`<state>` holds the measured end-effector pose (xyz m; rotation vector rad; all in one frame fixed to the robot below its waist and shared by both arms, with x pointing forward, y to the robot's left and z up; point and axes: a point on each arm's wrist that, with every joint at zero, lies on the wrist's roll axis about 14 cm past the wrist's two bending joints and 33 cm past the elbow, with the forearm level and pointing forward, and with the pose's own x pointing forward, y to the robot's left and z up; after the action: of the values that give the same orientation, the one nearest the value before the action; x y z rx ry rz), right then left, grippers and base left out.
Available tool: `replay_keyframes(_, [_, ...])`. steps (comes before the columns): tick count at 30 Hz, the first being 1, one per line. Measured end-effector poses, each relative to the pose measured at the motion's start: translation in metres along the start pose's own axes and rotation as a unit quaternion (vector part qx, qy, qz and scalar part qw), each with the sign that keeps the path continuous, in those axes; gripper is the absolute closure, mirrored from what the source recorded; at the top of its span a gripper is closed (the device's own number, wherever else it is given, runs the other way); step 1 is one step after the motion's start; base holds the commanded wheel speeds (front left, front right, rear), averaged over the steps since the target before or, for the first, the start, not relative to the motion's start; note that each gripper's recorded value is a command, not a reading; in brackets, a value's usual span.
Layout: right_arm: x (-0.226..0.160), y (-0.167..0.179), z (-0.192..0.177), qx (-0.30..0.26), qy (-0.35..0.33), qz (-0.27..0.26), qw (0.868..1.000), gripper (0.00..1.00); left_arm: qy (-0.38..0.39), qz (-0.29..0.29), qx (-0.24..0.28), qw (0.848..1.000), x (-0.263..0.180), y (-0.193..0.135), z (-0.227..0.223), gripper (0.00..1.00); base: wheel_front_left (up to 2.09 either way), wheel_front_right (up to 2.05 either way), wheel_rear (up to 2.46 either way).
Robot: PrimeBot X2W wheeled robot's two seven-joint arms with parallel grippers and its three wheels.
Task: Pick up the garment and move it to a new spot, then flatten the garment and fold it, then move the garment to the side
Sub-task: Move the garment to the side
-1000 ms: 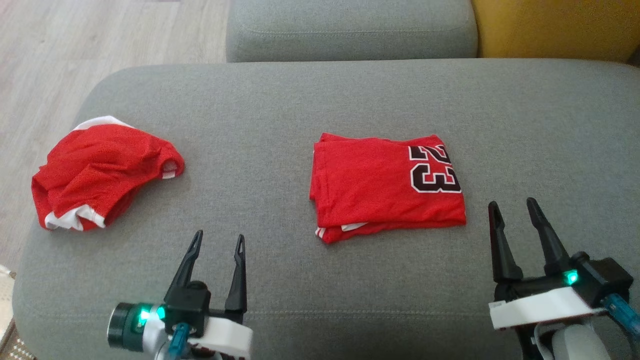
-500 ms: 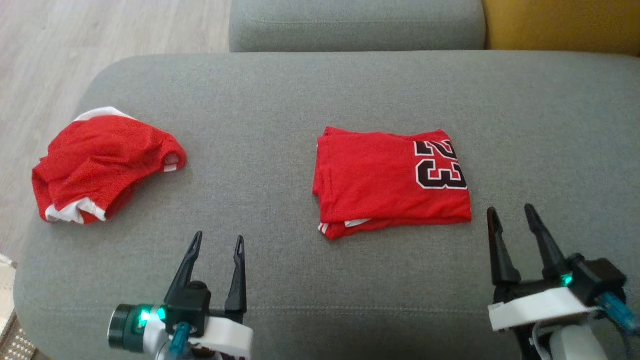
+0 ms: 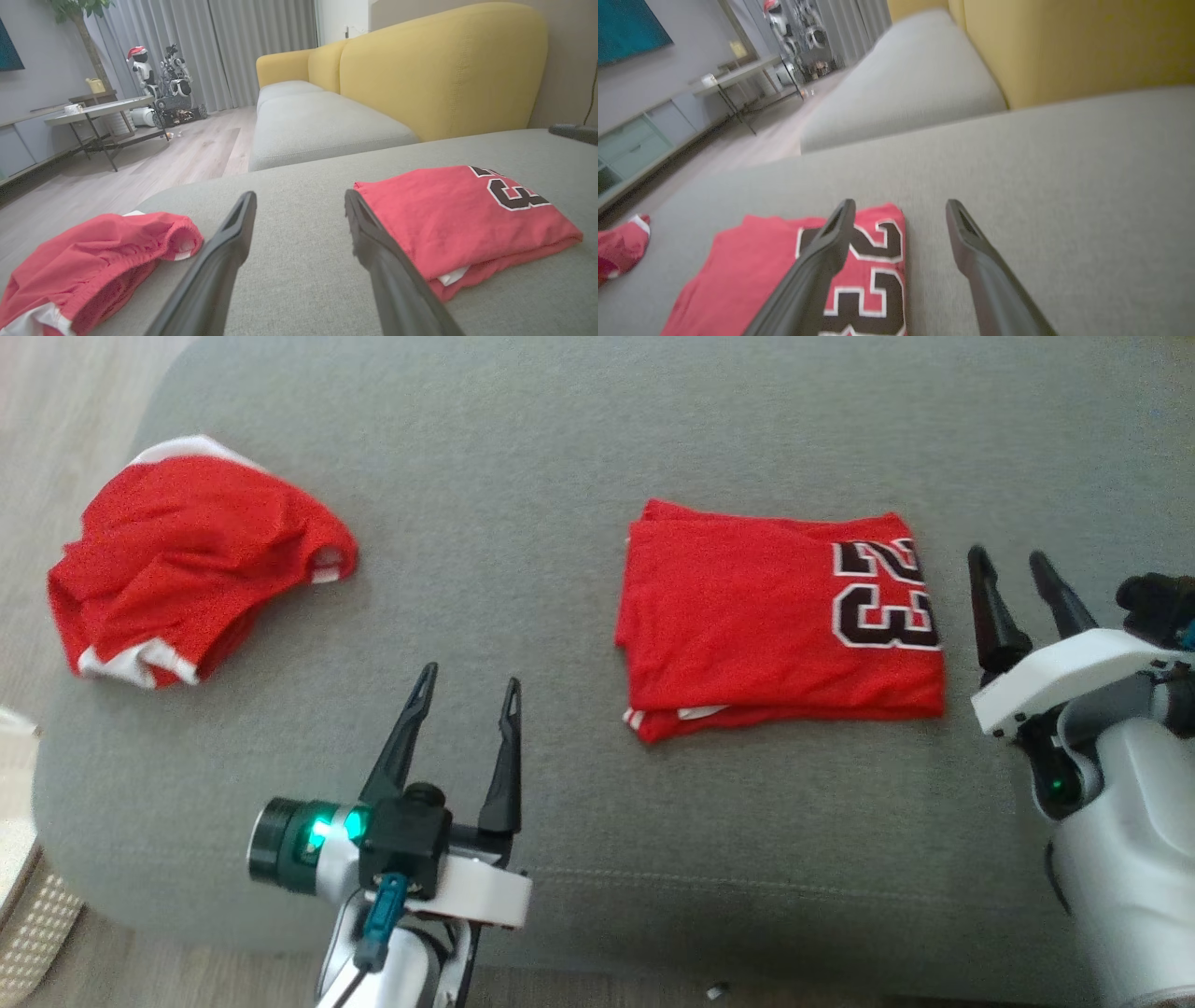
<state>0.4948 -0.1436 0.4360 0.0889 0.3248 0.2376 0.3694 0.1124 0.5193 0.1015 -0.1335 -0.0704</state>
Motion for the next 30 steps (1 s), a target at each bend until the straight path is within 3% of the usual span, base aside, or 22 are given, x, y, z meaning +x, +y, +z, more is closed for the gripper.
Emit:
replay_keyframes(7, [0.01, 0.001, -0.07, -0.006, 0.152, 0.01, 0.988, 0.0, 0.023, 0.015, 0.004, 1.0, -0.002, 0.008, -0.014, 0.0, 0.0, 0.0, 0.0])
replay_keyframes(11, [0.011, 0.007, -0.088, 0.006, 0.189, 0.02, 0.982, 0.04, 0.03, 0.02, 0.007, 0.999, 0.0, 0.01, -0.019, 0.0, 0.0, 0.0, 0.0])
replay_keyframes(12, [0.011, 0.006, -0.089, 0.007, 0.191, 0.02, 0.981, 0.16, 0.03, 0.019, 0.007, 0.999, 0.002, 0.009, -0.019, 0.0, 0.0, 0.0, 0.0])
replay_keyframes(13, [0.012, 0.004, -0.089, 0.005, 0.192, 0.02, 0.981, 0.6, 0.029, 0.018, 0.007, 0.999, 0.004, 0.009, -0.02, 0.0, 0.0, 0.0, 0.0])
replay_keyframes(14, [0.014, 0.002, -0.088, 0.005, 0.191, 0.019, 0.981, 0.89, 0.029, 0.016, 0.007, 0.999, 0.005, 0.008, -0.02, 0.0, 0.0, 0.0, 0.0])
replay_keyframes(15, [0.016, 0.0, -0.086, 0.009, 0.19, 0.019, 0.982, 1.0, 0.03, 0.016, 0.007, 0.999, 0.007, 0.007, -0.021, 0.0, 0.0, 0.0, 0.0])
replay_keyframes(22, [0.023, -0.019, -0.071, 0.004, 0.167, 0.008, 0.986, 1.0, 0.025, 0.001, 0.001, 1.0, 0.018, -0.003, -0.022, 0.0, 0.0, 0.0, 0.0])
replay_keyframes(30, [0.017, -0.101, -0.03, -0.068, 0.118, -0.054, 0.989, 1.0, 0.009, -0.047, -0.018, 0.999, 0.046, -0.034, -0.023, 0.0, 0.0, 0.0, 0.0])
